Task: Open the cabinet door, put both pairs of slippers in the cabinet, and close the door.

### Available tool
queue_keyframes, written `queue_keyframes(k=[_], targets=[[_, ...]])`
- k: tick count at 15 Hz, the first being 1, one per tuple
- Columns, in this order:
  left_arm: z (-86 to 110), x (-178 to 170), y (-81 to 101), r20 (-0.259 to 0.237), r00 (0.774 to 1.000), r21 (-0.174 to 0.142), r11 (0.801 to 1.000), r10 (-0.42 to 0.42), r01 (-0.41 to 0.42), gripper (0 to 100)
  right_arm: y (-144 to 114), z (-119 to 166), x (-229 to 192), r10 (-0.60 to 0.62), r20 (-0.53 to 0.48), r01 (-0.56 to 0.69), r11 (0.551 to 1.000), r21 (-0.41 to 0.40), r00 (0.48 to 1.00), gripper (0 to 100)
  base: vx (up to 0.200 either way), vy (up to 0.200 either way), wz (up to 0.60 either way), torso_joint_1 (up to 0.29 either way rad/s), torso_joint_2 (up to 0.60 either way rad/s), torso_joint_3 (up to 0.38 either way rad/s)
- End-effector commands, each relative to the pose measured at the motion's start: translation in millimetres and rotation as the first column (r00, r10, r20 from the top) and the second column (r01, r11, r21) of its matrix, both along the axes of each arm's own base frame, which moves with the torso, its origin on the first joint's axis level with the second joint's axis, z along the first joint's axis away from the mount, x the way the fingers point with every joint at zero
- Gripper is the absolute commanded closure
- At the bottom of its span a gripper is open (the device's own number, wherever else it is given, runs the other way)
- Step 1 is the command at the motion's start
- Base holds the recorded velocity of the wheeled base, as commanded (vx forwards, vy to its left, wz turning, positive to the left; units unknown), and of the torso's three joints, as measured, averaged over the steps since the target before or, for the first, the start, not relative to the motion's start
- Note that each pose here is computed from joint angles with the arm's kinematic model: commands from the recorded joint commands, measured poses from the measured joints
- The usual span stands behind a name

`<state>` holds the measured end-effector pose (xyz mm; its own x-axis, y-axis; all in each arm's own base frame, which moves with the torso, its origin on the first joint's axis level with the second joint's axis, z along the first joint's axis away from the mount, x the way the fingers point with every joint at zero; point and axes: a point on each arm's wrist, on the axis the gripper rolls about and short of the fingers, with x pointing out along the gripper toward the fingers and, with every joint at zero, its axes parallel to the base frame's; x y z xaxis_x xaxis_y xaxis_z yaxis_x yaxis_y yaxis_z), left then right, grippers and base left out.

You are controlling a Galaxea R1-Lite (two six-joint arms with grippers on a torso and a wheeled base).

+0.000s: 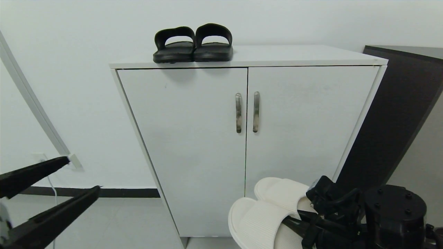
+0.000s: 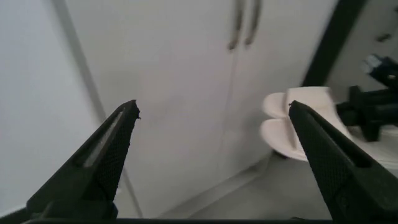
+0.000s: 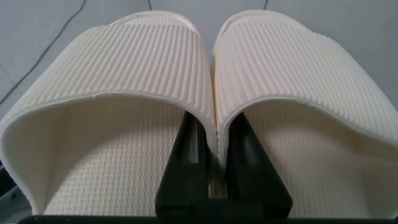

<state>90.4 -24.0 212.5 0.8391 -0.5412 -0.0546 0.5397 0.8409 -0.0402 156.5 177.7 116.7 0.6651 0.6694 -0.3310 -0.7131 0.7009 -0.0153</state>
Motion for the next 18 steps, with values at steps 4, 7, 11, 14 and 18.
queue_keyframes(k=[4,7,11,14,18], targets=[[6.1,84.9,-75.1,-0.119,0.949,0.011,0.955,-0.292,0.296,0,2.4,-7.3,2.3,-0.004,-0.023,0.004,1.0,-0.02,1.0,100,0.0,0.0,0.0,0.0,0.0,0.0],[23.1,113.3,-111.7,-0.091,0.927,0.005,0.93,-0.364,0.366,0,2.5,-6.6,2.5,-0.007,-0.02,0.007,1.0,-0.018,1.0,100,0.0,0.0,0.0,0.0,0.0,0.0],[38.2,141.1,-175.0,-0.08,0.899,-0.04,0.903,-0.43,0.428,0,3.5,-6.7,2.7,-0.003,-0.022,0.003,1.0,-0.017,1.0,100,0.0,0.0,0.0,0.0,0.0,0.0],[50.2,147.6,-210.1,-0.091,0.864,-0.143,0.865,-0.495,0.481,0,3.8,-5.9,2.6,-0.002,-0.017,0.002,1.0,-0.014,1.0,100,0.0,0.0,0.0,0.0,0.0,0.0],[55.7,160.8,-222.4,-0.165,0.842,-0.272,0.844,-0.514,0.462,0,4.7,-6.2,1.9,0.002,-0.019,-0.002,1.0,-0.015,1.0,100,0.0,0.0,0.0,0.0,0.0,0.0]])
